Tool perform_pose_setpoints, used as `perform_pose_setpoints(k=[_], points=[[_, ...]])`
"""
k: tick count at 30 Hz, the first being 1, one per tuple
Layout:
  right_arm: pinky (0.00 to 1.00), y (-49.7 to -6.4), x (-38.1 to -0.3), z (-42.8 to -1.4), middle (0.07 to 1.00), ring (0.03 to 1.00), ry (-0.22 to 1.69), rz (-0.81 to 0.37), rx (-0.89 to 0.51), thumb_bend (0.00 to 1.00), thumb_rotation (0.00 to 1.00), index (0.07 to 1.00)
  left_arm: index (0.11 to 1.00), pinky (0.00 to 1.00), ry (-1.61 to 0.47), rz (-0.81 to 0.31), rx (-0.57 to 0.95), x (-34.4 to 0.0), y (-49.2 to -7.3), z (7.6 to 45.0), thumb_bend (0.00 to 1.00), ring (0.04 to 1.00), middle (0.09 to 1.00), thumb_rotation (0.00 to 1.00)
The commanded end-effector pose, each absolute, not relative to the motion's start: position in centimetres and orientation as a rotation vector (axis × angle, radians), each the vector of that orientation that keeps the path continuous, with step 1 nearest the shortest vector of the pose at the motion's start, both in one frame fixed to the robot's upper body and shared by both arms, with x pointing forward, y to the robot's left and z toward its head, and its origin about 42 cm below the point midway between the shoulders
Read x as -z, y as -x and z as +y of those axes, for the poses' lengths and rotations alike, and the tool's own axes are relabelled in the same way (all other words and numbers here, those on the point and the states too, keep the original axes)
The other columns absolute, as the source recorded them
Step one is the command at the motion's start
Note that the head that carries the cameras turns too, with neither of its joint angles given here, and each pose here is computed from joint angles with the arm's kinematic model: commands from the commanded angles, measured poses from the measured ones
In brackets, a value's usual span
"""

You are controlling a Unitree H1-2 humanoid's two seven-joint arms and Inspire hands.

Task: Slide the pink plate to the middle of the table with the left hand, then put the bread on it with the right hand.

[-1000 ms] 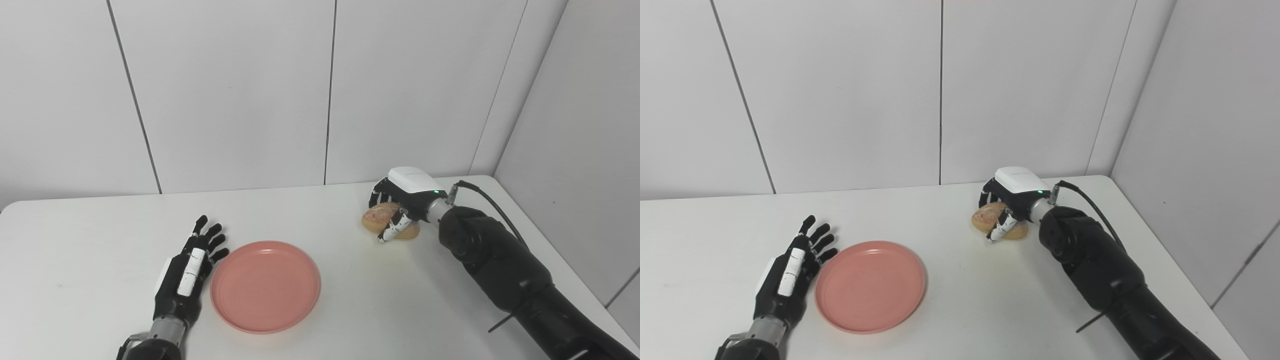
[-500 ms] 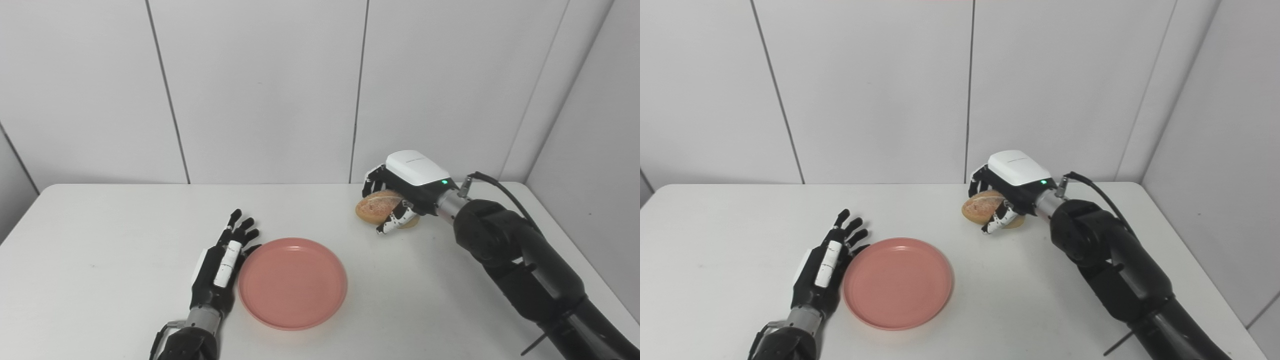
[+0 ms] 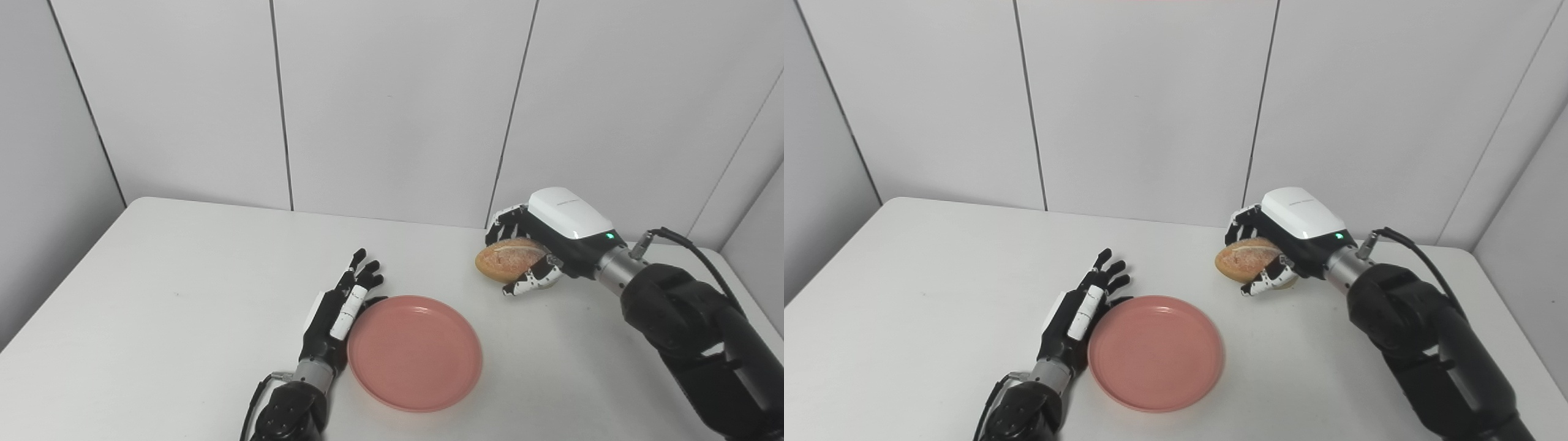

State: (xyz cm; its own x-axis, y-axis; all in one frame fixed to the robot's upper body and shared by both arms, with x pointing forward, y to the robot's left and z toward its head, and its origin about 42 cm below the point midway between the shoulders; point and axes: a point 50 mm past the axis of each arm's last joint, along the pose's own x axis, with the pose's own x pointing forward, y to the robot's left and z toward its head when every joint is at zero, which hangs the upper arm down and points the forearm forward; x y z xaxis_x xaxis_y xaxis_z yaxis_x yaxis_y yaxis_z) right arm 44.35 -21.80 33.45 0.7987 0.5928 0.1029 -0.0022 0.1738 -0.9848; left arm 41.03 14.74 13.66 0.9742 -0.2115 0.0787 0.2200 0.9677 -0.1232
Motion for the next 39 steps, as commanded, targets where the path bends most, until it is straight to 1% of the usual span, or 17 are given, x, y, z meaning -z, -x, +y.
perform_pose_setpoints(k=[1,11,16,18,20,22,23,26,27,28,29,30,32,34,36,38,39], points=[[0.35,-44.0,-36.6,-20.4,0.493,0.425,1.339,-0.651,-0.439,0.52,0.0,0.502,0.964,0.73,0.143,0.029,0.224,-11.3,-40.2,14.4,0.96,0.917,0.938,0.81],[0.38,-43.1,-37.5,-17.6,0.504,0.427,1.326,-0.694,-0.501,0.52,0.0,0.497,0.956,0.73,0.122,0.027,0.214,-11.5,-40.3,15.2,0.97,0.898,0.927,0.82],[0.35,-43.0,-37.6,-16.4,0.498,0.414,1.337,-0.69,-0.526,0.52,0.0,0.509,0.961,0.74,0.114,0.026,0.214,-11.6,-40.4,15.4,0.97,0.892,0.931,0.83],[0.36,-43.0,-37.6,-15.8,0.501,0.424,1.328,-0.691,-0.539,0.52,0.0,0.502,0.958,0.73,0.112,0.028,0.213,-11.7,-40.4,15.5,0.96,0.885,0.922,0.83],[0.41,-43.0,-37.5,-15.4,0.506,0.442,1.322,-0.688,-0.554,0.52,0.0,0.481,0.96,0.72,0.111,0.028,0.215,-11.7,-40.4,15.6,0.95,0.887,0.922,0.83],[0.42,-43.0,-37.4,-14.9,0.507,0.446,1.322,-0.678,-0.566,0.52,0.0,0.477,0.96,0.72,0.11,0.029,0.216,-11.8,-40.4,15.6,0.95,0.888,0.922,0.83],[0.46,-43.1,-37.3,-14.7,0.498,0.482,1.323,-0.67,-0.571,0.52,0.0,0.463,0.96,0.72,0.109,0.03,0.216,-11.8,-40.5,15.6,0.94,0.887,0.922,0.83],[0.45,-43.1,-36.9,-14.1,0.48,0.492,1.318,-0.648,-0.586,0.52,0.0,0.473,0.959,0.71,0.109,0.031,0.216,-12.0,-40.5,15.7,0.94,0.884,0.92,0.83],[0.37,-43.1,-36.7,-13.9,0.478,0.435,1.316,-0.639,-0.596,0.52,0.0,0.512,0.959,0.72,0.11,0.03,0.216,-12.0,-40.5,15.7,0.94,0.886,0.918,0.83],[0.35,-43.2,-36.4,-13.7,0.481,0.42,1.317,-0.634,-0.611,0.52,0.0,0.522,0.959,0.72,0.111,0.03,0.215,-12.1,-40.5,15.7,0.94,0.887,0.917,0.83],[0.36,-43.3,-36.1,-13.6,0.489,0.419,1.319,-0.629,-0.626,0.52,0.0,0.516,0.959,0.73,0.111,0.03,0.215,-12.1,-40.5,15.7,0.95,0.889,0.916,0.83],[0.41,-43.4,-35.9,-13.5,0.495,0.442,1.322,-0.622,-0.639,0.52,0.0,0.491,0.958,0.73,0.112,0.029,0.215,-12.2,-40.5,15.8,0.95,0.89,0.914,0.83],[0.42,-43.7,-35.6,-13.4,0.5,0.45,1.332,-0.606,-0.661,0.52,0.0,0.479,0.957,0.73,0.125,0.03,0.214,-12.2,-40.4,15.8,0.95,0.893,0.915,0.83],[0.45,-43.9,-35.4,-13.2,0.507,0.467,1.343,-0.593,-0.677,0.52,0.0,0.459,0.947,0.74,0.144,0.032,0.209,-12.2,-40.3,15.7,0.98,0.891,0.912,0.83],[0.47,-44.4,-35.2,-13.1,0.511,0.476,1.362,-0.581,-0.696,0.52,0.0,0.451,0.936,0.73,0.152,0.032,0.203,-12.2,-40.3,15.7,0.99,0.884,0.906,0.86],[0.42,-44.7,-34.9,-13.0,0.523,0.457,1.374,-0.568,-0.712,0.52,0.0,0.453,0.932,0.72,0.155,0.031,0.203,-12.2,-40.2,15.6,0.97,0.88,0.906,0.9],[0.37,-45.2,-34.5,-12.9,0.512,0.431,1.371,-0.554,-0.733,0.52,0.0,0.48,0.932,0.71,0.156,0.031,0.203,-12.2,-40.3,15.6,0.96,0.879,0.908,0.92]])
